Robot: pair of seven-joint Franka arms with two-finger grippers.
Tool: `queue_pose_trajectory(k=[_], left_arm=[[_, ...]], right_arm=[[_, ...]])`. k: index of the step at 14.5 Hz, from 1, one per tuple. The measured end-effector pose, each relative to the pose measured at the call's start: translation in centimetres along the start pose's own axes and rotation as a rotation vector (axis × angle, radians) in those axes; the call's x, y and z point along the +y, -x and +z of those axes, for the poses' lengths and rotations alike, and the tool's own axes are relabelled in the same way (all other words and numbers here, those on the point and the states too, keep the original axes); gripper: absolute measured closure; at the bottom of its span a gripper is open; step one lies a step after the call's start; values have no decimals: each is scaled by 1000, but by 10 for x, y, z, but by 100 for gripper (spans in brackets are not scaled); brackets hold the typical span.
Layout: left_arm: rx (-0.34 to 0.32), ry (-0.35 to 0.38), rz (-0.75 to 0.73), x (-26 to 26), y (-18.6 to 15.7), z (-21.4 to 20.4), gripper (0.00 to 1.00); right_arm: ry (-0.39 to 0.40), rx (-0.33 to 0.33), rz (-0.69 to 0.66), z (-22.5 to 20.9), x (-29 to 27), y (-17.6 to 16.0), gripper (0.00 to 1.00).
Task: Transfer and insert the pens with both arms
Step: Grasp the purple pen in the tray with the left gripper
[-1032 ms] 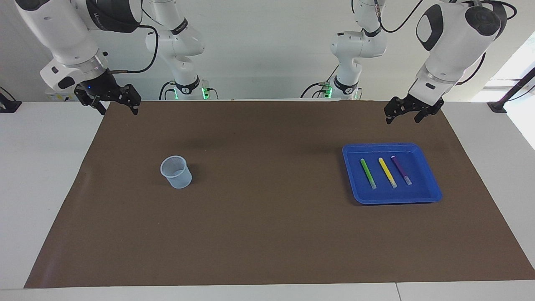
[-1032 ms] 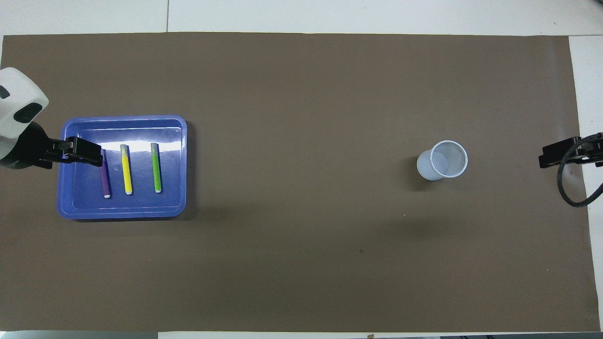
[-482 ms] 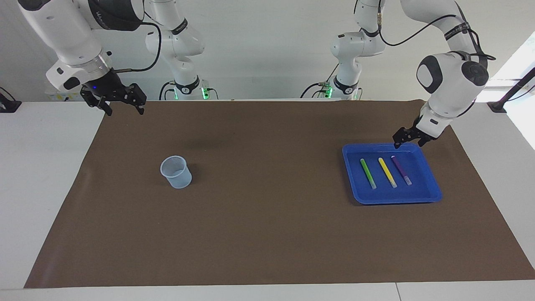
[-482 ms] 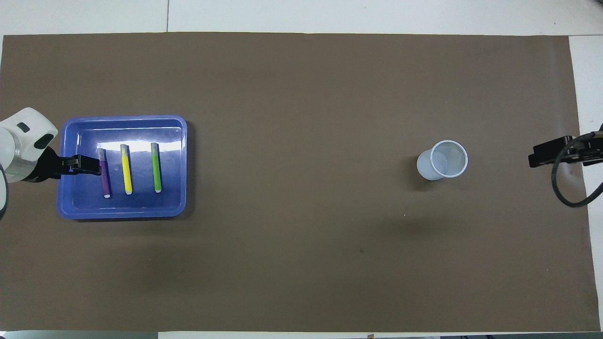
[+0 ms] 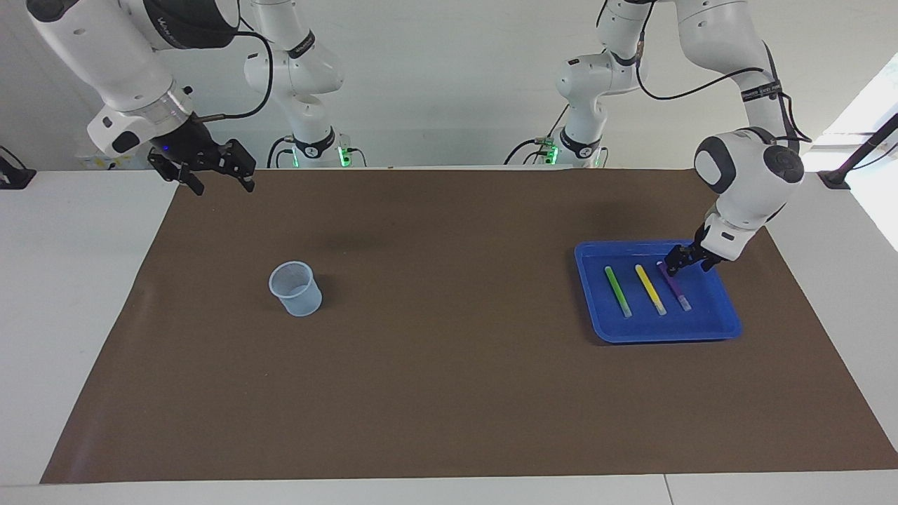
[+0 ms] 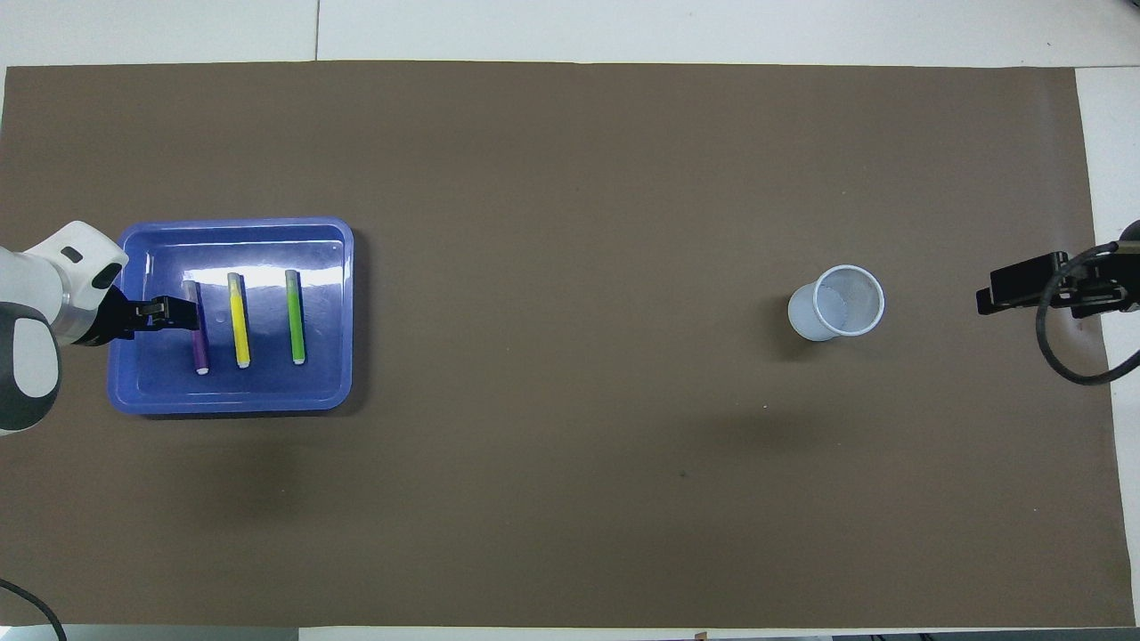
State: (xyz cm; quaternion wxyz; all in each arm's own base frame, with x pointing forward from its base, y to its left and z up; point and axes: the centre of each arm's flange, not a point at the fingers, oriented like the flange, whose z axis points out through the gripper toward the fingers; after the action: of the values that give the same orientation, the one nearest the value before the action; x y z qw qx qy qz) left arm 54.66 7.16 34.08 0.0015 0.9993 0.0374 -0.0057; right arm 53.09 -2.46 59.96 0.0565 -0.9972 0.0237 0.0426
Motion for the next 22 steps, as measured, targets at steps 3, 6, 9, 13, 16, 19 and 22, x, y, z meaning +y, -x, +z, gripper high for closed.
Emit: queue_pose_trajectory(k=[3,6,9,13,16,19,22], left_arm=[[0,0,-17,4,-4,16,15],[7,-1,-19,5,-8,30,20],[9,-2,-21,5,-10,36,29],[7,-2,-19,6,-14,40,50],[11,-2,-19,6,-17,39,64],[16,-1,-14,9,-19,37,84],[20,-1,-10,11,-21,36,84]], right_arm=[[0,-1,-3,0,-2,0,0],[0,-8,-4,0,-2,2,0],[0,-10,-18,1,-10,2,0],[-13,-14,-145,3,-31,3,0],[-96,-28,-168,11,-45,7,0],[-202,-37,-157,17,-50,14,0],[-316,-45,-94,18,-62,17,0]])
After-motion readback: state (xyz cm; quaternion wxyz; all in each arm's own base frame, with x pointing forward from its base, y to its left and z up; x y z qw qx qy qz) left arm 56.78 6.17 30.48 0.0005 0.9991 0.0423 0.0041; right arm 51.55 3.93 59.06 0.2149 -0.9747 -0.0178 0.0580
